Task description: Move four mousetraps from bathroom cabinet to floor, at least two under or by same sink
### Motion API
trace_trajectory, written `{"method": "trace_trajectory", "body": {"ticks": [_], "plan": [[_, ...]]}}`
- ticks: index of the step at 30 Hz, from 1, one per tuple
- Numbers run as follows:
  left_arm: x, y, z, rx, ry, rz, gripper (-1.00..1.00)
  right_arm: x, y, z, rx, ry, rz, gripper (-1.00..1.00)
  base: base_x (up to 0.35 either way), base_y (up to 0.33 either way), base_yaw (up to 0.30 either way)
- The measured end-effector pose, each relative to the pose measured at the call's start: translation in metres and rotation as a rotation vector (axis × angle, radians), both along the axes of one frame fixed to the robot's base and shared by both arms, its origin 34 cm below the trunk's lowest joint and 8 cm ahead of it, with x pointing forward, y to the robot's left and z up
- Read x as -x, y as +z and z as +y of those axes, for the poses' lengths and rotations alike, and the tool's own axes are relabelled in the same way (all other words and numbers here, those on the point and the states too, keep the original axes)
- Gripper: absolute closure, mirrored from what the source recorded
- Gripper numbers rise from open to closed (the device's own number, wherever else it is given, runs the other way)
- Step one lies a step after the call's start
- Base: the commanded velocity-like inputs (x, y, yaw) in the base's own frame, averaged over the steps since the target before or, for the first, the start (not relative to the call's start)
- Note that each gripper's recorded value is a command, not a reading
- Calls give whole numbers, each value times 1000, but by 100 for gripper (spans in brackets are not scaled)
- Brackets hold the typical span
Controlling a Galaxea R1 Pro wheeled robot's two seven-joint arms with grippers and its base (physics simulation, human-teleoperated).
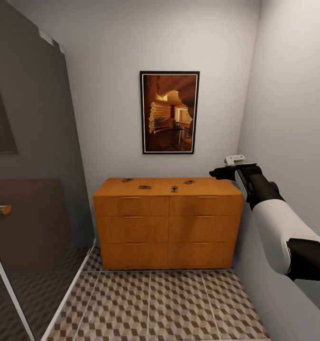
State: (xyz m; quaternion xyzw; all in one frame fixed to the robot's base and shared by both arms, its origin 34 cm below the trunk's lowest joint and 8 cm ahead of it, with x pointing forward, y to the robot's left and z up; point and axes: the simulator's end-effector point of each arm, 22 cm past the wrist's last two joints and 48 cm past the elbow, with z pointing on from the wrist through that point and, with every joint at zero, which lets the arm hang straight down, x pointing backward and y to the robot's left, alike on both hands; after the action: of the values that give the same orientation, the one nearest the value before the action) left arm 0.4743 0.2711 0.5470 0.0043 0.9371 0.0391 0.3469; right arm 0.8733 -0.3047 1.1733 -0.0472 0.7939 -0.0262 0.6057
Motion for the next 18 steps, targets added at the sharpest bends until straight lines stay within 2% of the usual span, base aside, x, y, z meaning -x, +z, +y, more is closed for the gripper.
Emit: {"method": "trace_trajectory", "body": {"ticks": [18], "plan": [[0,0,0,0,1,-1,-100,-1,-13,2,0,3,27,-100,260,0,0]]}}
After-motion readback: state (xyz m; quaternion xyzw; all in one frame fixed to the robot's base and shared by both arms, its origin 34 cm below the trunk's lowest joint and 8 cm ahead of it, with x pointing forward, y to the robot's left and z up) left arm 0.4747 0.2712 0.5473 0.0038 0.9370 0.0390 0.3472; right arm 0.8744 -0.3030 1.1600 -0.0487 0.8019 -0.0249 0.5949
